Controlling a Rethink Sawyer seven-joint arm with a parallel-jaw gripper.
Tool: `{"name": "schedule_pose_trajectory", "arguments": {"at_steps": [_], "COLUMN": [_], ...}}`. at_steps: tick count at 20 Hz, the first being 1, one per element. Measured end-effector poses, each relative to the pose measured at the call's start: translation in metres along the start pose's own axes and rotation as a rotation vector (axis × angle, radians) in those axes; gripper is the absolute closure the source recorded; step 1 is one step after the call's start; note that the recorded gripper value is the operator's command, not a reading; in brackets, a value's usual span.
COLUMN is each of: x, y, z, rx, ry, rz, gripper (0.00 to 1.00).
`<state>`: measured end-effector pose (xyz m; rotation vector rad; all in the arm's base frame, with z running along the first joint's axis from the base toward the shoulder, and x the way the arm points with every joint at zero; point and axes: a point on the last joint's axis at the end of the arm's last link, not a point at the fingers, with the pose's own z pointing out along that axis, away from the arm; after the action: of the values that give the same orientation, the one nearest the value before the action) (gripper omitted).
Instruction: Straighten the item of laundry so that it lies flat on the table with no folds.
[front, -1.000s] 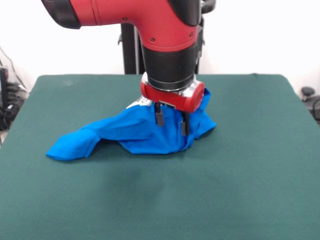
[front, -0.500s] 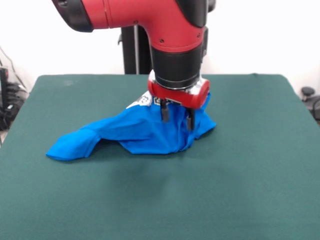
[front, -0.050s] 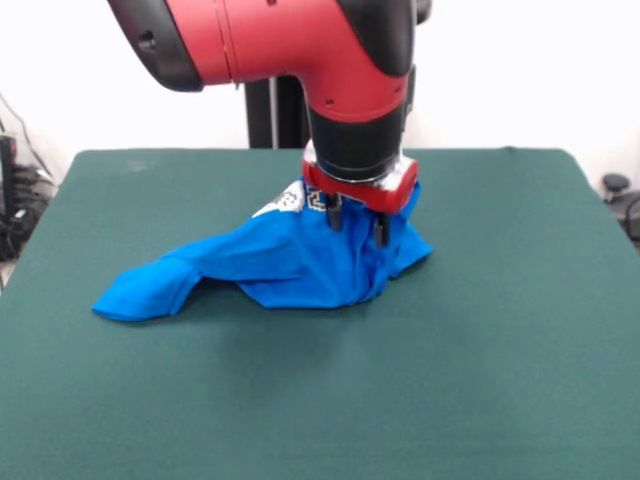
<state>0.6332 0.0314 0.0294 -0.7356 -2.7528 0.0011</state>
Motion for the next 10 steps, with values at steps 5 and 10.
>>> {"name": "schedule_pose_trajectory", "arguments": {"at_steps": [5, 10], "x": [0.009, 0.015], "y": [-0.003, -0.011], "z": [0.017, 0.042], "rx": [0.020, 0.040], "ry": [0.051, 0.093], "rz": [-0.002, 0.007], "gripper": [0.00, 0.00]}}
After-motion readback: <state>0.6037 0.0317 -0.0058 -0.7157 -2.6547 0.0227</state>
